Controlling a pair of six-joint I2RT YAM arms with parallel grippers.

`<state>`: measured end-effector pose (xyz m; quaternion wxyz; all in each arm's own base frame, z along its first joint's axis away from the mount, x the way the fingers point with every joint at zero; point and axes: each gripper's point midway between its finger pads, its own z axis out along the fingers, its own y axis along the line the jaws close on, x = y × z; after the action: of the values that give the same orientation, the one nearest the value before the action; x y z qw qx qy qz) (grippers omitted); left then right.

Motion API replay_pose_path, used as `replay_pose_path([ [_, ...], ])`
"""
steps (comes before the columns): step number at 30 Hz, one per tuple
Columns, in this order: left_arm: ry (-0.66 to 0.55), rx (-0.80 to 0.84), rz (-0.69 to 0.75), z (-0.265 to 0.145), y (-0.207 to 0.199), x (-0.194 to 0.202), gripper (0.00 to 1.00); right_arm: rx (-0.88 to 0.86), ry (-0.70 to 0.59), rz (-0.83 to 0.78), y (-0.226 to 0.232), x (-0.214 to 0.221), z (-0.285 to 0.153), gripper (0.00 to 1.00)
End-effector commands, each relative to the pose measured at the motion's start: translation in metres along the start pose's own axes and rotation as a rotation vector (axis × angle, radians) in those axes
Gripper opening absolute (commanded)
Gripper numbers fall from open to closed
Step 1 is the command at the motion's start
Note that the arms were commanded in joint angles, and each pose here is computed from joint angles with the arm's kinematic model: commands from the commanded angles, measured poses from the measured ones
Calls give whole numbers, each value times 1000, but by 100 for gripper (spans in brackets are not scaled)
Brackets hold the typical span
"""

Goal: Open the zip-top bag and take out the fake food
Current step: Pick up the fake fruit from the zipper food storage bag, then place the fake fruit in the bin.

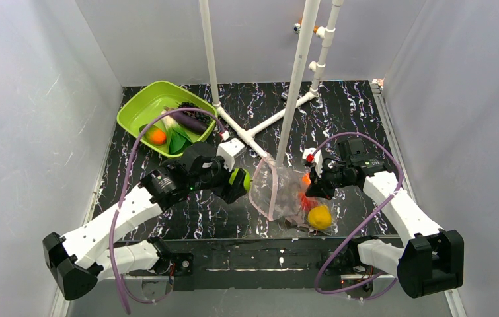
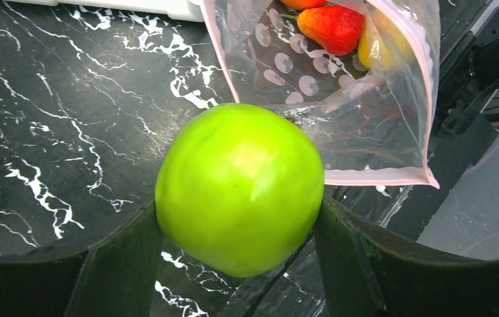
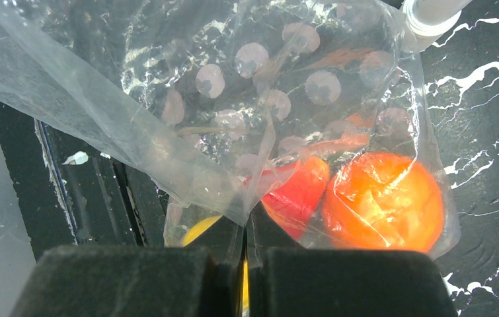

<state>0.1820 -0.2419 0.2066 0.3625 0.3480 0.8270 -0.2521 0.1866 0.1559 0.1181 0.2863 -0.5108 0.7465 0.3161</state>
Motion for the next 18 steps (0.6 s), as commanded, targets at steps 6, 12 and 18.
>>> replay_pose_path([
  [6, -85, -108, 26, -22, 20, -18, 0, 9, -11, -9, -3, -3, 0, 1],
  [12, -131, -195, 8, -30, 37, -21, 0, 10, -12, -11, -3, -3, 0, 1],
  [18, -173, -299, -37, -38, 59, -21, 0, 11, -10, -11, -3, -2, 0, 1],
])
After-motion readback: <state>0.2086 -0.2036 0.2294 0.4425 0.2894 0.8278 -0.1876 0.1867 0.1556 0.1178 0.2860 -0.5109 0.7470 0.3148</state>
